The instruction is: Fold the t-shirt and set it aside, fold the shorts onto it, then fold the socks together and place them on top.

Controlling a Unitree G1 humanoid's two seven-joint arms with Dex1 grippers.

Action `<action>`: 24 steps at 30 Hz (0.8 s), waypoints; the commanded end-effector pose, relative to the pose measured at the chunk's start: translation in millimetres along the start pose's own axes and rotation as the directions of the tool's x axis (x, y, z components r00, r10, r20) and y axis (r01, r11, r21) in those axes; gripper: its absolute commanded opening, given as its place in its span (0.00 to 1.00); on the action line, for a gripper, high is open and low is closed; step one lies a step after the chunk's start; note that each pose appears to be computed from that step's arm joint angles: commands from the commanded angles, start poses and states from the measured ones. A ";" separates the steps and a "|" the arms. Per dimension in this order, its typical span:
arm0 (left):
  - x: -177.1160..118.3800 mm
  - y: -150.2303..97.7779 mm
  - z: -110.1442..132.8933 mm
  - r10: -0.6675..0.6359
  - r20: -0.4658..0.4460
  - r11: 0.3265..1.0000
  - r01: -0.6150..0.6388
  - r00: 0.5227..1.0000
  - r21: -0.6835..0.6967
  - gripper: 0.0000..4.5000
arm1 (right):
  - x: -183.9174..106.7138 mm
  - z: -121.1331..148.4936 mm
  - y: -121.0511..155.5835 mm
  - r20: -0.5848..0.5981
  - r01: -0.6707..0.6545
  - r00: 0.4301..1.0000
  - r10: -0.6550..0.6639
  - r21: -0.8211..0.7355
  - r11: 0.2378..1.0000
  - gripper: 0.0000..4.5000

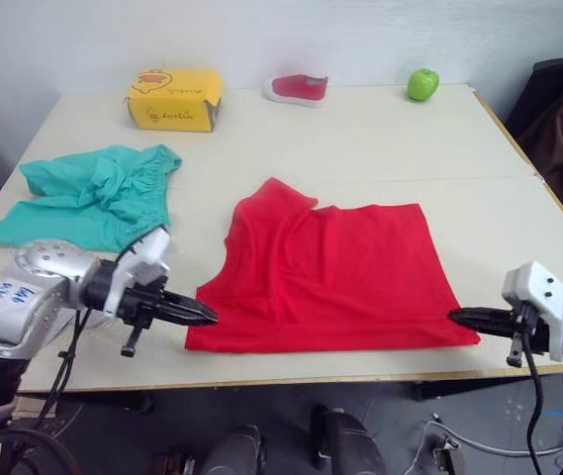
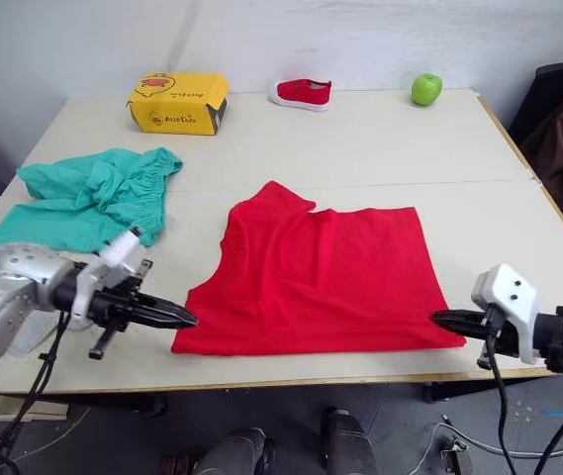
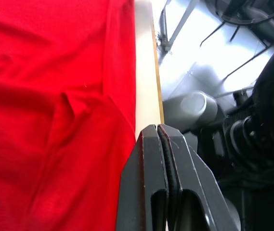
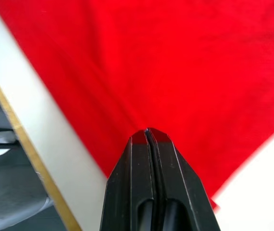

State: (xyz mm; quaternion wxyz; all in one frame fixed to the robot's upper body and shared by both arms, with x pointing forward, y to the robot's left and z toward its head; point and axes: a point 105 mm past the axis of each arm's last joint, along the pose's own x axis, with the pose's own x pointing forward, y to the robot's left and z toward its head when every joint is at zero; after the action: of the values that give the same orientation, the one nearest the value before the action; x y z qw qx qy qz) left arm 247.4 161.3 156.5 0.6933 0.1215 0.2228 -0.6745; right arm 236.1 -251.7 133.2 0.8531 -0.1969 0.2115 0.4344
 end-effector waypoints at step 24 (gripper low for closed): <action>-22.8 -4.3 -18.1 0.192 -0.078 0.972 -0.179 0.978 0.151 0.09 | -40.1 -15.2 -13.5 -0.194 -0.041 0.980 -0.042 -0.404 0.914 0.08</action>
State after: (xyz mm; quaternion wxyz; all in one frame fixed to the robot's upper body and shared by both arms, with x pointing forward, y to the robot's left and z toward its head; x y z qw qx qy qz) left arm 246.9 192.2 145.3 0.7394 0.2167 0.2034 -0.6041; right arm 227.9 -294.3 140.3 0.7891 -0.3832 0.2053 0.4340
